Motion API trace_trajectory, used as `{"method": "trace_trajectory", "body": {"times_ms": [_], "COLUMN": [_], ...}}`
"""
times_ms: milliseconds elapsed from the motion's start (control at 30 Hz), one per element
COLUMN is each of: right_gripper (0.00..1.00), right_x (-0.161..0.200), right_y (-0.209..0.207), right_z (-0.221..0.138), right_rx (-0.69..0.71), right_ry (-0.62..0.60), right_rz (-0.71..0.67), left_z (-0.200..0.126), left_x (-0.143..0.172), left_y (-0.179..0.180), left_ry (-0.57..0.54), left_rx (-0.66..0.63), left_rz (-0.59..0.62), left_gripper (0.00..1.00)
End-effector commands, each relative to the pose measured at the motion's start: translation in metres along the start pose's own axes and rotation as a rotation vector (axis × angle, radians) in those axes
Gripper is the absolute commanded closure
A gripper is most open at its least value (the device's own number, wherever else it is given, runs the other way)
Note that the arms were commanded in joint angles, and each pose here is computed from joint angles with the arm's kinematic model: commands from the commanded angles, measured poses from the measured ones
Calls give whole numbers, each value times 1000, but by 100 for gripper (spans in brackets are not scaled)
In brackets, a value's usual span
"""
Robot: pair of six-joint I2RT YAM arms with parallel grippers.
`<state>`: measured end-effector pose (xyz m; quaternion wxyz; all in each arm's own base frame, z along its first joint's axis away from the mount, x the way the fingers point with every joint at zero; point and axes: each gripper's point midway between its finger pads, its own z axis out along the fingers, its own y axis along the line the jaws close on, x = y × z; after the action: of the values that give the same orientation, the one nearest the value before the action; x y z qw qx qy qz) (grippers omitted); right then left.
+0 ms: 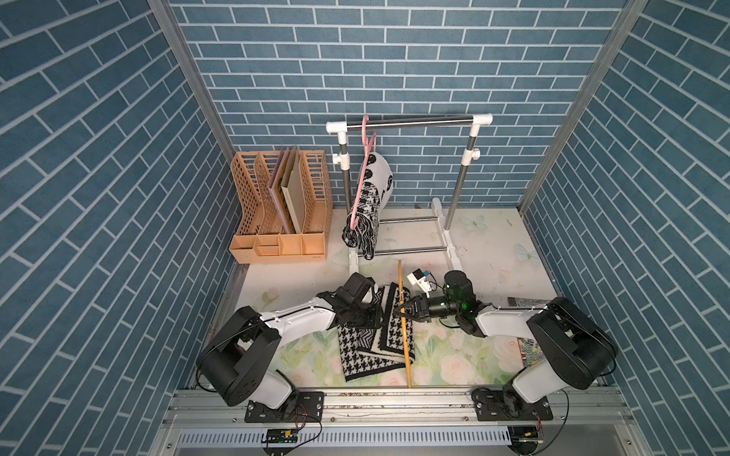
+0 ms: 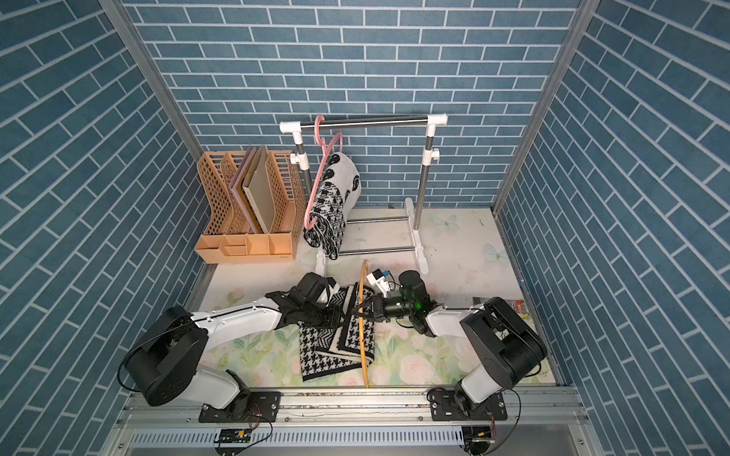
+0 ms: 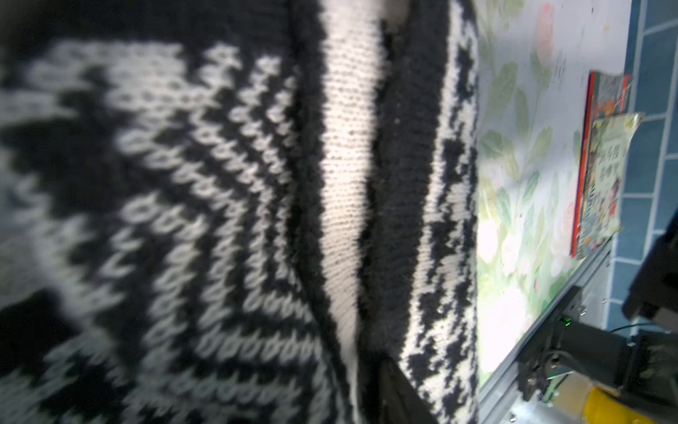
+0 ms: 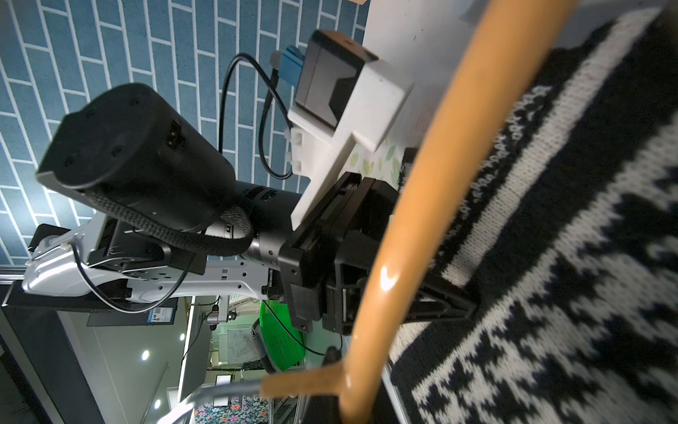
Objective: Hang the scarf on the hanger
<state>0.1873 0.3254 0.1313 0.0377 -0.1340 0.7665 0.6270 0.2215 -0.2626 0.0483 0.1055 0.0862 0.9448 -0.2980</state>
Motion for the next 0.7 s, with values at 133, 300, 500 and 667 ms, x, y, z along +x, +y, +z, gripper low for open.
{"method": "trace_trajectory", "body": {"times_ms": [133,300,500,667], "right_gripper": [100,100,100,100], "right_x": [17,13,7,13], "right_y": [-17,-9,11,16], "right_z": [2,2,0,-3], "right_rx": [20,13,-23,-53], "right_ry": [65,56,53,62], "right_rz": [-31,-56,-106,-130], "left_z": [1,-19,-66,-91], "left_x": [4,-11,-30,-15], "left_y": [-2,-16,-38,-28], "left_ry": [37,-11,-123,-165], "left_rx": [-8,-12,-2,-26], "left_rz": [8,24,-4,-69], "left_gripper": [88,100,100,100]}}
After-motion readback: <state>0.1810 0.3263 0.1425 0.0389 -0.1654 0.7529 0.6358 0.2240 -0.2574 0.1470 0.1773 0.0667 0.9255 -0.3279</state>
